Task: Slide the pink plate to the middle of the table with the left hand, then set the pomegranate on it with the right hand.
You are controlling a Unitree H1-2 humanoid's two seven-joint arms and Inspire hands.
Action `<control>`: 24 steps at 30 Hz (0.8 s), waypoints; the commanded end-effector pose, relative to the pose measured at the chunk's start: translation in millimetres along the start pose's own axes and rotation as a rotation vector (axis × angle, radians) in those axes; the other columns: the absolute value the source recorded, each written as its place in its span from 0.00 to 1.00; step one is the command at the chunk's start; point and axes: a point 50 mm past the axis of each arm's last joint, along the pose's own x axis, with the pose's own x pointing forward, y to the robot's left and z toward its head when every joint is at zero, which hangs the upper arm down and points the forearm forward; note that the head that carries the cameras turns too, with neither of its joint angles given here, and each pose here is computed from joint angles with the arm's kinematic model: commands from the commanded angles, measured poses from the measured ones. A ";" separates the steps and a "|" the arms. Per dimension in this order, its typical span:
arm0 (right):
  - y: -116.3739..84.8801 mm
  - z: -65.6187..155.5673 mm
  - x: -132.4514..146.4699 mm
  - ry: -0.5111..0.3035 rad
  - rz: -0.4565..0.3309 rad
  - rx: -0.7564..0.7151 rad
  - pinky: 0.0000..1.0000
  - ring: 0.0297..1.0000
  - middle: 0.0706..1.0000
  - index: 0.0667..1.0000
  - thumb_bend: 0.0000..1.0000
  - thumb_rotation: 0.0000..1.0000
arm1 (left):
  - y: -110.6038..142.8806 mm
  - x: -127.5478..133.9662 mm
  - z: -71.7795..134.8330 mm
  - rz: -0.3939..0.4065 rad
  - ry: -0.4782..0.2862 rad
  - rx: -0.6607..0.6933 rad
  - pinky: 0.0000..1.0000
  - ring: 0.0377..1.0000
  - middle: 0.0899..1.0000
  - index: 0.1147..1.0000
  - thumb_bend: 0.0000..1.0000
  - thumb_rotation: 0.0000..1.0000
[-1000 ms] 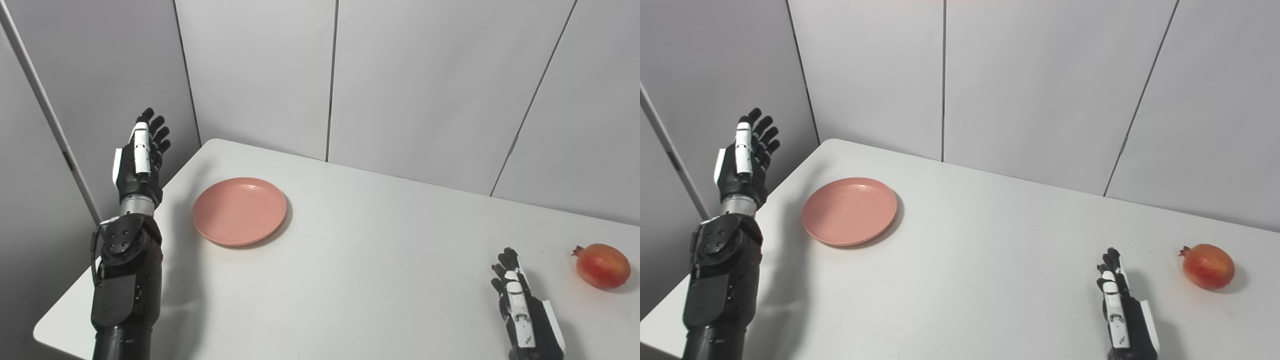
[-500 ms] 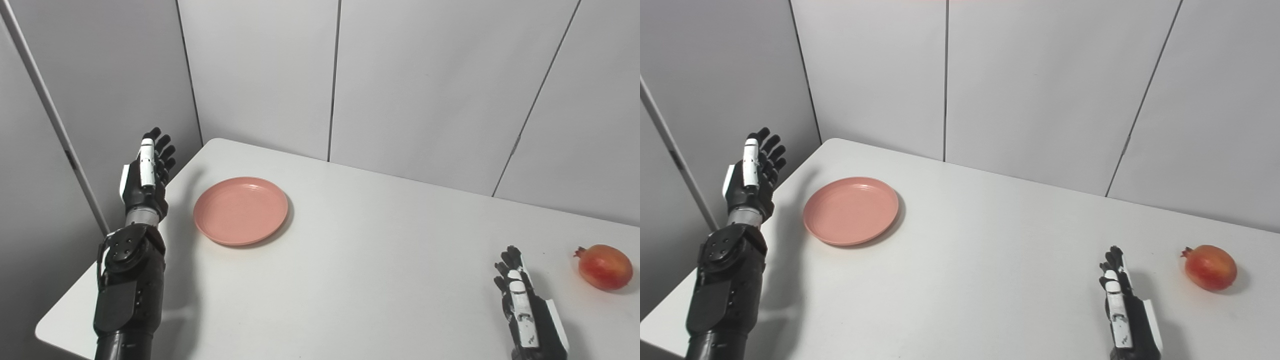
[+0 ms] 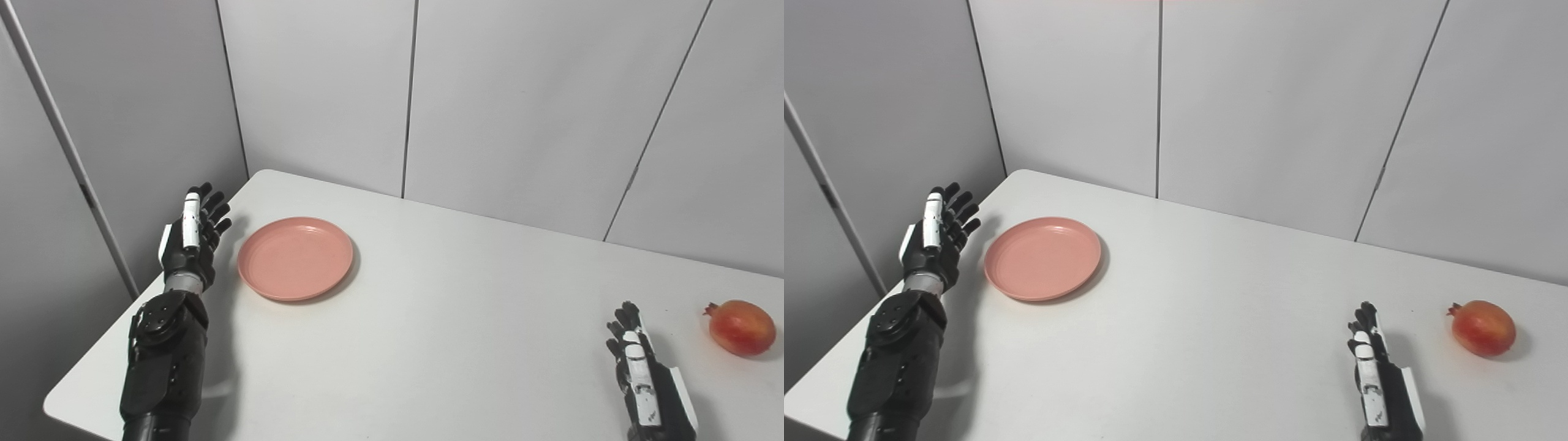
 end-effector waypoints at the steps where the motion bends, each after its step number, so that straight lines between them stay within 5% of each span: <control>1: -1.2 17.5 8.7 -0.073 0.011 -0.007 1.00 1.00 1.00 1.00 0.09 1.00 | -5.3 6.2 16.6 -0.035 -0.077 -0.007 0.89 0.88 0.88 0.86 0.32 1.00; 24: -2.3 17.7 10.2 -0.072 0.014 -0.004 1.00 1.00 1.00 1.00 0.09 1.00 | -10.0 3.1 -11.8 -0.098 -0.047 -0.004 0.94 0.92 0.92 0.90 0.35 1.00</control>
